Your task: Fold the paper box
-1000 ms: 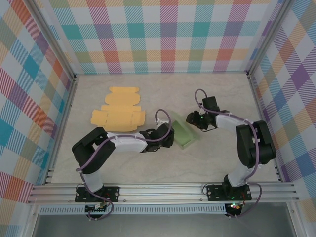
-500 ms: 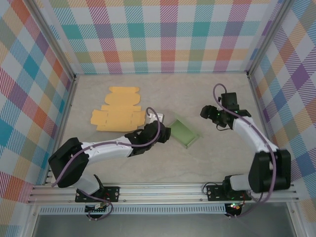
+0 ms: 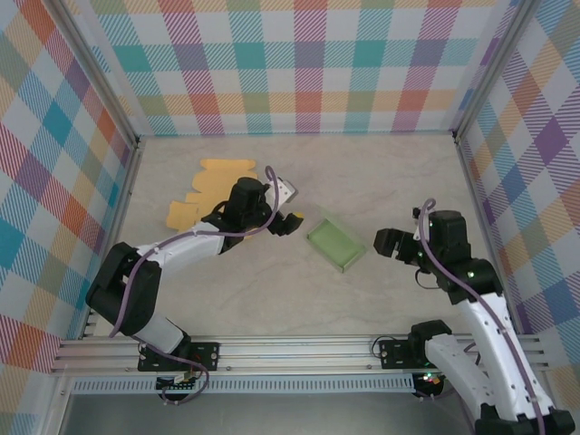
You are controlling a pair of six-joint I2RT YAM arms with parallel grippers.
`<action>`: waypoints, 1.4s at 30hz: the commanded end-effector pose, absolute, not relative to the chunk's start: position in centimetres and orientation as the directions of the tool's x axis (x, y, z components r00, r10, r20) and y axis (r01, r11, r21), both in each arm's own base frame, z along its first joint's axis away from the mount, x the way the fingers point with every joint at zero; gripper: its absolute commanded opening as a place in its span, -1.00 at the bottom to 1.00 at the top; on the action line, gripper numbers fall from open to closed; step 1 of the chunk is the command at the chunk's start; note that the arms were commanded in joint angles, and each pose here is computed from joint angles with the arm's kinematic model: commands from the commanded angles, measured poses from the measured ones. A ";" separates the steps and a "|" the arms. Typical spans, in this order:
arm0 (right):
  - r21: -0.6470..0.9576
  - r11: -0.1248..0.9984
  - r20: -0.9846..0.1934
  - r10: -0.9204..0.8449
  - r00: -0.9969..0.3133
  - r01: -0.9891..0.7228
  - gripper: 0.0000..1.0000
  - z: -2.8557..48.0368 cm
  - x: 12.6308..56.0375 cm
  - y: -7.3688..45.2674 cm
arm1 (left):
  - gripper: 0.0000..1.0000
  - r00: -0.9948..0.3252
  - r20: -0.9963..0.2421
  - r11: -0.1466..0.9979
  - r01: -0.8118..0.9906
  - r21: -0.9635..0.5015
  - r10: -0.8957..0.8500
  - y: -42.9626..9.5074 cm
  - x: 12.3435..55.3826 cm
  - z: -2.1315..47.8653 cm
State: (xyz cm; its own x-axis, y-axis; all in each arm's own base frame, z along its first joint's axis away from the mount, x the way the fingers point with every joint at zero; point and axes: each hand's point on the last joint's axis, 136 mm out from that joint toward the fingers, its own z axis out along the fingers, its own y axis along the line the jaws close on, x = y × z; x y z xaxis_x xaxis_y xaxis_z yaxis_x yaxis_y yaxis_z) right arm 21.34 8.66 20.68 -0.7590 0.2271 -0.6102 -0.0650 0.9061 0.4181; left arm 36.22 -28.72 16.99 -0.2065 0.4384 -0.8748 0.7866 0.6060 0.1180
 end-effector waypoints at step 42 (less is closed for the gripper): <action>0.133 0.972 -0.572 -0.086 -0.816 -0.195 0.28 14.3 31.7 13.4 | 0.87 0.014 -0.888 0.258 0.954 0.149 0.460 -35.4 42.8 15.1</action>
